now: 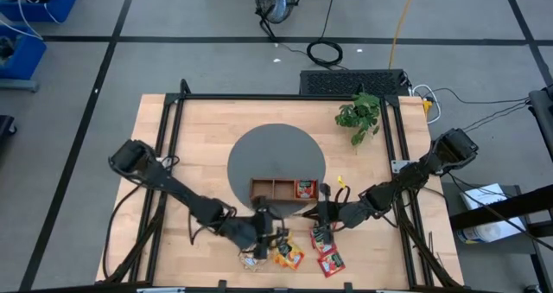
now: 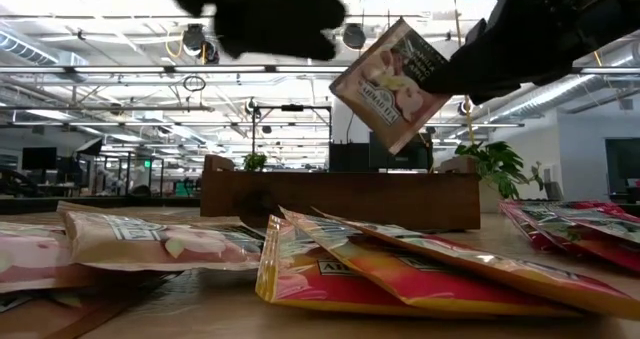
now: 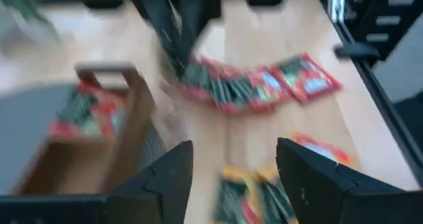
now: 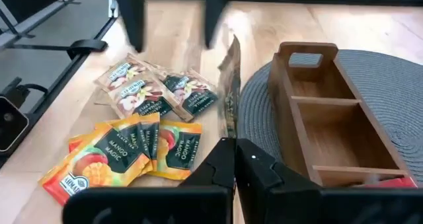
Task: Pick & Place Tea
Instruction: Put the brown tea bag into the left section of the wooden organizer
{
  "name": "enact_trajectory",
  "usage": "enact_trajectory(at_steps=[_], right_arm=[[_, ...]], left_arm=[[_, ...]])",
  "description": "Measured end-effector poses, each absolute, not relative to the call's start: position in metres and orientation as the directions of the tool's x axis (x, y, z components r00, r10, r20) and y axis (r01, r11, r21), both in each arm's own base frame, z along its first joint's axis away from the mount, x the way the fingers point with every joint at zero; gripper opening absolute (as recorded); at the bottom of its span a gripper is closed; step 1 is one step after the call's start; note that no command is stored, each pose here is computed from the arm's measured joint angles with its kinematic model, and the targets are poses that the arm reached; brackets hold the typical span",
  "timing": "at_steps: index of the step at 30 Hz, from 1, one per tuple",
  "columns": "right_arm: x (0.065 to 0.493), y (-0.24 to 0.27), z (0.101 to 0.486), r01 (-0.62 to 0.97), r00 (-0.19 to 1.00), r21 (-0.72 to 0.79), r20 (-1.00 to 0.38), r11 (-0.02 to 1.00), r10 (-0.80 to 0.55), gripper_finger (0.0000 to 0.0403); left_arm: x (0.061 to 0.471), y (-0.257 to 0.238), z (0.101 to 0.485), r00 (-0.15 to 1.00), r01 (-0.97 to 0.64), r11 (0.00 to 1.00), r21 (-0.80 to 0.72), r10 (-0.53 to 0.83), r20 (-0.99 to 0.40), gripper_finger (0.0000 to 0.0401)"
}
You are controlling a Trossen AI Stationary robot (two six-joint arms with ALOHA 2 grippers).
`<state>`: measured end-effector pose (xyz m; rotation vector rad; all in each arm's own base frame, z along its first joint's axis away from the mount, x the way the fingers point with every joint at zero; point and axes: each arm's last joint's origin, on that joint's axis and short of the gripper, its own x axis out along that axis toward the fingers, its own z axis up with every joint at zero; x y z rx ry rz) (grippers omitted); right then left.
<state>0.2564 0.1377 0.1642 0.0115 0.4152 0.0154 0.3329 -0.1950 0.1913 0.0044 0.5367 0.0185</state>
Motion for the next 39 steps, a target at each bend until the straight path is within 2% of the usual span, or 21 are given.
enact_trajectory(at_steps=[3, 6, 10, 12, 14, 21, 25, 31, 35, 39], right_arm=[[0.259, 0.133, 0.169, 0.000, 0.905, 0.012, -0.426, 1.000, 0.005, 0.0000], [0.264, 0.129, 0.177, 0.007, 0.881, -0.009, -0.472, 1.000, -0.010, 0.0000], [0.280, 0.121, 0.194, -0.018, 0.846, -0.018, -0.534, 1.000, 0.006, 0.0000], [0.288, 0.116, 0.207, -0.036, 0.830, -0.018, -0.558, 0.999, 0.020, 0.0000], [0.298, 0.111, 0.222, -0.054, 0.820, -0.017, -0.572, 0.998, 0.035, 0.0000], [0.324, 0.086, 0.260, -0.096, 0.794, 0.002, -0.603, 0.995, 0.078, 0.0000], [0.341, 0.072, 0.259, -0.114, 0.756, -0.003, -0.649, 0.993, 0.085, 0.0000], [0.381, 0.054, 0.252, -0.127, 0.611, -0.048, -0.791, 0.991, 0.040, 0.0000], [0.403, 0.044, 0.250, -0.140, 0.600, -0.052, -0.799, 0.989, 0.042, 0.0000], [0.418, 0.036, 0.232, -0.143, 0.569, -0.038, -0.821, 0.989, 0.051, 0.0000]], left_arm=[[0.311, -0.214, 0.178, 0.840, -0.026, 0.998, 0.049, 0.049, -0.540, 0.0203], [0.288, -0.235, 0.173, 0.867, -0.066, 0.991, 0.116, 0.114, -0.485, 0.0168], [0.269, -0.252, 0.173, 0.911, -0.132, 0.970, 0.204, 0.200, -0.362, 0.0089], [0.267, -0.253, 0.174, 0.925, -0.150, 0.968, 0.202, 0.209, -0.316, 0.0038], [0.266, -0.253, 0.173, 0.932, -0.154, 0.969, 0.192, 0.207, -0.298, 0.0011], [0.260, -0.250, 0.163, 0.927, -0.146, 0.967, 0.207, 0.207, -0.313, 0.0030], [0.256, -0.254, 0.163, 0.929, -0.124, 0.966, 0.226, 0.193, -0.315, 0.0030], [0.249, -0.260, 0.164, 0.935, -0.080, 0.957, 0.278, 0.169, -0.312, 0.0030], [0.245, -0.264, 0.164, 0.938, -0.058, 0.954, 0.294, 0.153, -0.312, 0.0031], [0.240, -0.268, 0.163, 0.938, -0.040, 0.950, 0.309, 0.142, -0.316, 0.0031]])
